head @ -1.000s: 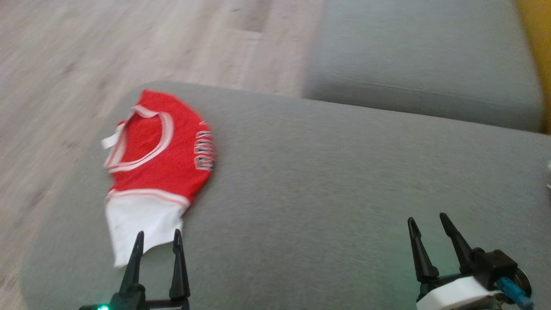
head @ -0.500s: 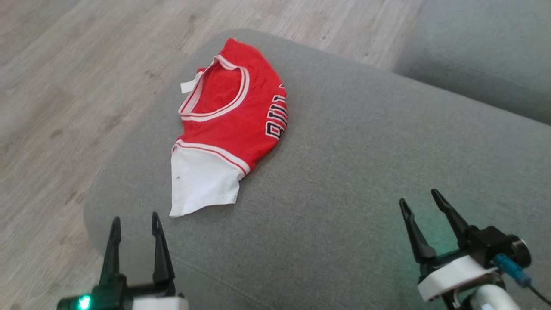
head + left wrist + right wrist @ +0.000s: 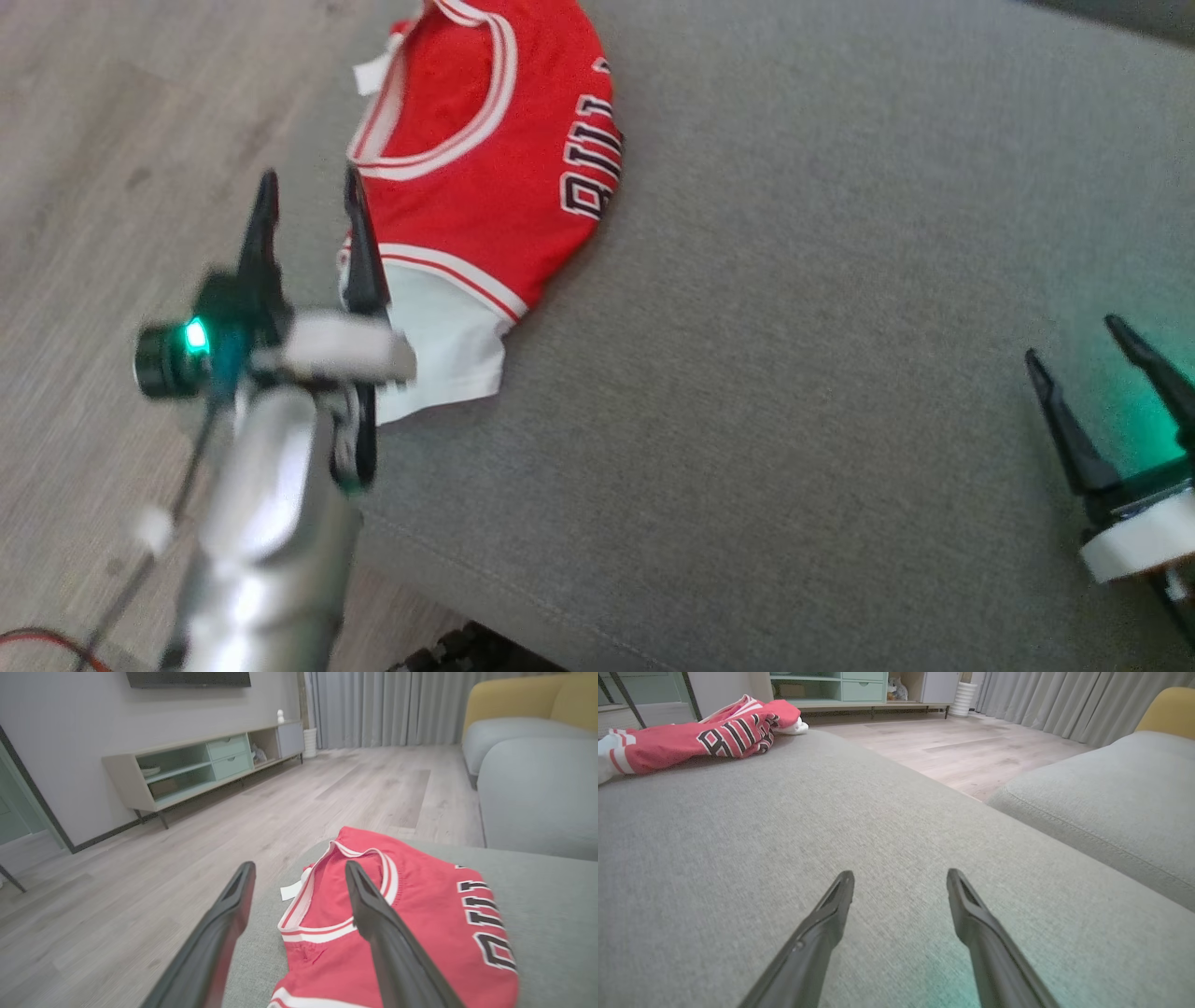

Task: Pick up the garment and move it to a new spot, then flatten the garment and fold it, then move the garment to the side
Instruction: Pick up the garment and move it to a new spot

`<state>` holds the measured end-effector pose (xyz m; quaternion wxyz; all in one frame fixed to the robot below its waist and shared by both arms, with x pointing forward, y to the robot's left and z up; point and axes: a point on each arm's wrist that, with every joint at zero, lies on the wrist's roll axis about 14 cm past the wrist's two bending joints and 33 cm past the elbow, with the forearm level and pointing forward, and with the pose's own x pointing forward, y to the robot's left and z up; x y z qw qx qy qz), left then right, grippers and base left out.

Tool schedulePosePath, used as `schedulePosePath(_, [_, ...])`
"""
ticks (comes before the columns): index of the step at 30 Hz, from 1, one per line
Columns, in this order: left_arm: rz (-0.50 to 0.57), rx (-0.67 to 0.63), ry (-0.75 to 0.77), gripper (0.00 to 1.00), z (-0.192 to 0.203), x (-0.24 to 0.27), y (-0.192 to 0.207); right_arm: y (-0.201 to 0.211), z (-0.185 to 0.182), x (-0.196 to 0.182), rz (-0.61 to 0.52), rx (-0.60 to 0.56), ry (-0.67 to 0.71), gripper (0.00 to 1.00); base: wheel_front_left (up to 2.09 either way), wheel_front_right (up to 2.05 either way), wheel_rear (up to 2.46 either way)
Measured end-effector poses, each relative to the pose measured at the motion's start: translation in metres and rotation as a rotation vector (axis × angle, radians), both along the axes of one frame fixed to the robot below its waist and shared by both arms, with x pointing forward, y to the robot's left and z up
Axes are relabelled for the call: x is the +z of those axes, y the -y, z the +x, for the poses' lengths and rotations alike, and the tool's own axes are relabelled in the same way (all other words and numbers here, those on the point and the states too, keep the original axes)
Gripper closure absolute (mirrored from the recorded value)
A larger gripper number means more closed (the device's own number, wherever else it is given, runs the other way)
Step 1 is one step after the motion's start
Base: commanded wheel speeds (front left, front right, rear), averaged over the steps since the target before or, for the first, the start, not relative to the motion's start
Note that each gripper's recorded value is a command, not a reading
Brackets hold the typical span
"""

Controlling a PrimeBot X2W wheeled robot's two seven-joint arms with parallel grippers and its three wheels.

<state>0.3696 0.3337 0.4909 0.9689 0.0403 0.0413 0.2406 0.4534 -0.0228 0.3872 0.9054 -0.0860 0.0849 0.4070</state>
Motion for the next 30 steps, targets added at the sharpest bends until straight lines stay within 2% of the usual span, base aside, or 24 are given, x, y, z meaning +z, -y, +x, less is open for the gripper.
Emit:
schedulePosePath(4, [-0.074, 0.030, -0.139, 0.00, 0.039, -0.028, -0.017, 0.017, 0.009, -0.014, -0.019, -0.005, -0.016, 0.00, 0.00, 0.00, 0.00])
schedulePosePath(7, [-0.170, 0.058, -0.265, 0.00, 0.060, -0.057, -0.022, 0.029, 0.018, -0.018, -0.022, -0.019, -0.009, 0.00, 0.00, 0.00, 0.00])
schedulePosePath(14, [-0.323, 0.148, -0.575, 0.00, 0.055, -0.142, -0.021, 0.051, 0.033, -0.021, -0.006, -0.064, 0.013, 0.00, 0.00, 0.00, 0.00])
schedulePosePath(16, [-0.357, 0.169, -0.595, 0.00, 0.064, -0.156, -0.022, 0.060, 0.039, -0.022, -0.001, -0.087, 0.022, 0.00, 0.00, 0.00, 0.00])
schedulePosePath(17, [-0.373, 0.171, -0.595, 0.68, 0.069, -0.159, -0.021, 0.063, 0.040, -0.023, 0.000, -0.096, 0.025, 0.00, 0.00, 0.00, 0.00])
schedulePosePath(18, [-0.374, 0.162, -0.599, 1.00, 0.075, -0.161, -0.020, 0.066, 0.042, -0.023, 0.002, -0.105, 0.029, 0.00, 0.00, 0.00, 0.00])
schedulePosePath(21, [-0.341, 0.124, -0.563, 1.00, 0.089, -0.162, -0.017, 0.074, 0.046, -0.023, 0.001, -0.127, 0.036, 0.00, 0.00, 0.00, 0.00])
schedulePosePath(25, [-0.235, 0.068, -0.493, 1.00, 0.098, -0.143, -0.020, 0.075, 0.044, -0.019, -0.001, -0.147, 0.034, 0.00, 0.00, 0.00, 0.00])
schedulePosePath(27, [-0.162, 0.022, -0.438, 1.00, 0.108, -0.120, -0.022, 0.072, 0.037, -0.017, -0.004, -0.151, 0.025, 0.00, 0.00, 0.00, 0.00])
schedulePosePath(28, [-0.075, -0.020, -0.362, 1.00, 0.122, -0.087, -0.027, 0.064, 0.028, -0.012, 0.011, -0.154, 0.012, 0.00, 0.00, 0.00, 0.00])
schedulePosePath(30, [0.013, -0.065, -0.271, 1.00, 0.140, -0.044, -0.030, 0.054, 0.017, -0.004, 0.033, -0.154, 0.005, 0.00, 0.00, 0.00, 0.00])
